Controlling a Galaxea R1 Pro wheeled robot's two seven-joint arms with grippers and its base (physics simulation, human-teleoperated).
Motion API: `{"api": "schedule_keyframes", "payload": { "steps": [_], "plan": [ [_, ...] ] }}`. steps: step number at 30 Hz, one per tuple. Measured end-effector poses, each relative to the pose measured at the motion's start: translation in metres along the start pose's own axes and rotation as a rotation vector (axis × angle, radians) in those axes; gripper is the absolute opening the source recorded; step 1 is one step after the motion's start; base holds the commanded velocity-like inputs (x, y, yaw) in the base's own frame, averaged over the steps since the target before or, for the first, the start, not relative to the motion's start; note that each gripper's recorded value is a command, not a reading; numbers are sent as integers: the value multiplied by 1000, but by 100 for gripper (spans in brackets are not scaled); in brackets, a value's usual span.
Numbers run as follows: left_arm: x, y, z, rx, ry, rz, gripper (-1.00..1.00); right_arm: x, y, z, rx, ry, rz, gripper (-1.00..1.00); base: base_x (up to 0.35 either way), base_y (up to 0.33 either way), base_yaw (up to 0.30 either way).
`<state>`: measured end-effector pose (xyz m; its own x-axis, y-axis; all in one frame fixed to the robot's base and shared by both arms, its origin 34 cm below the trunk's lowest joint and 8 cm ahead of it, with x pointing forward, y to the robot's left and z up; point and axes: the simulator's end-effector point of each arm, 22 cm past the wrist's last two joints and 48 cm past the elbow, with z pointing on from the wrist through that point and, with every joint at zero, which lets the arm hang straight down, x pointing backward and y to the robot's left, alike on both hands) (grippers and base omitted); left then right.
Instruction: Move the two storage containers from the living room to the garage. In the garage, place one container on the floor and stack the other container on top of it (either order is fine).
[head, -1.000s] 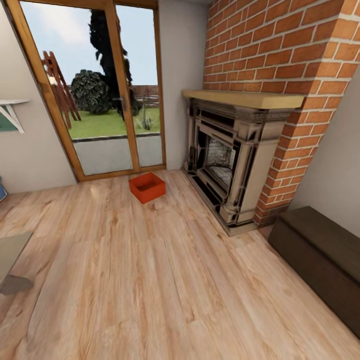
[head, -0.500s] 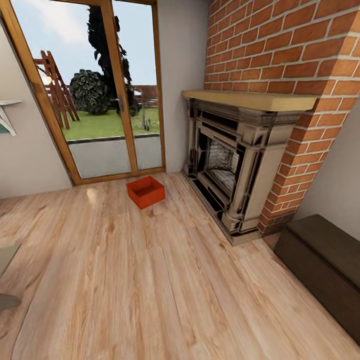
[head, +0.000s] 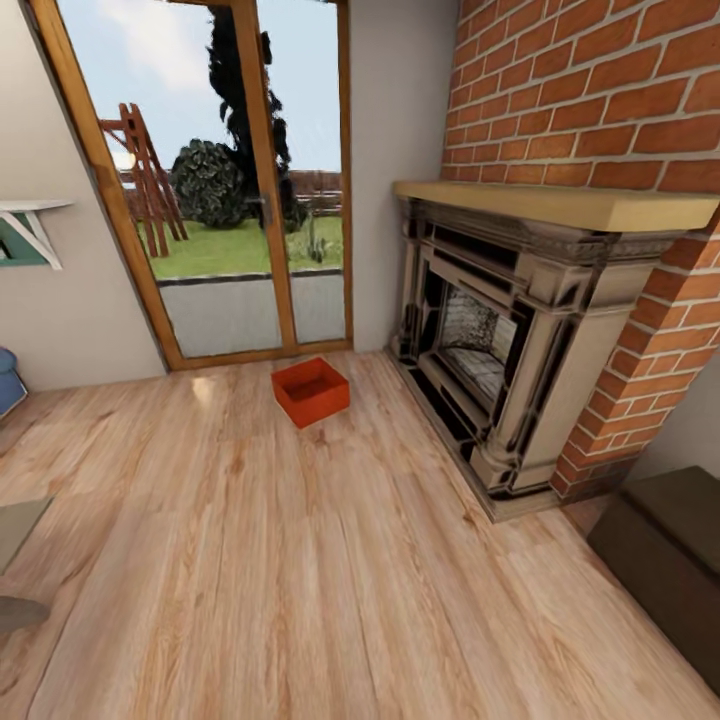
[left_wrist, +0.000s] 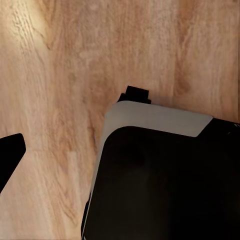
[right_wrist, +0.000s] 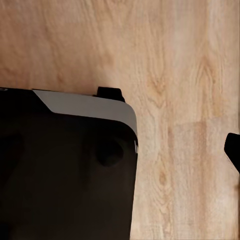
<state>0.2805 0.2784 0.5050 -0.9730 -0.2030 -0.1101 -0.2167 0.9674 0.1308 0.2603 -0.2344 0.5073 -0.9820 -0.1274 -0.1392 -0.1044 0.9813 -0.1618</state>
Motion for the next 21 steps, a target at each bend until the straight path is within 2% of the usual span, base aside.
{"api": "schedule_keyframes", "payload": {
  "steps": [21],
  "plan": [
    [0,0,0,-1,0,0,100,0,1,0,-1,0,0,100,324,0,3]
  ]
}}
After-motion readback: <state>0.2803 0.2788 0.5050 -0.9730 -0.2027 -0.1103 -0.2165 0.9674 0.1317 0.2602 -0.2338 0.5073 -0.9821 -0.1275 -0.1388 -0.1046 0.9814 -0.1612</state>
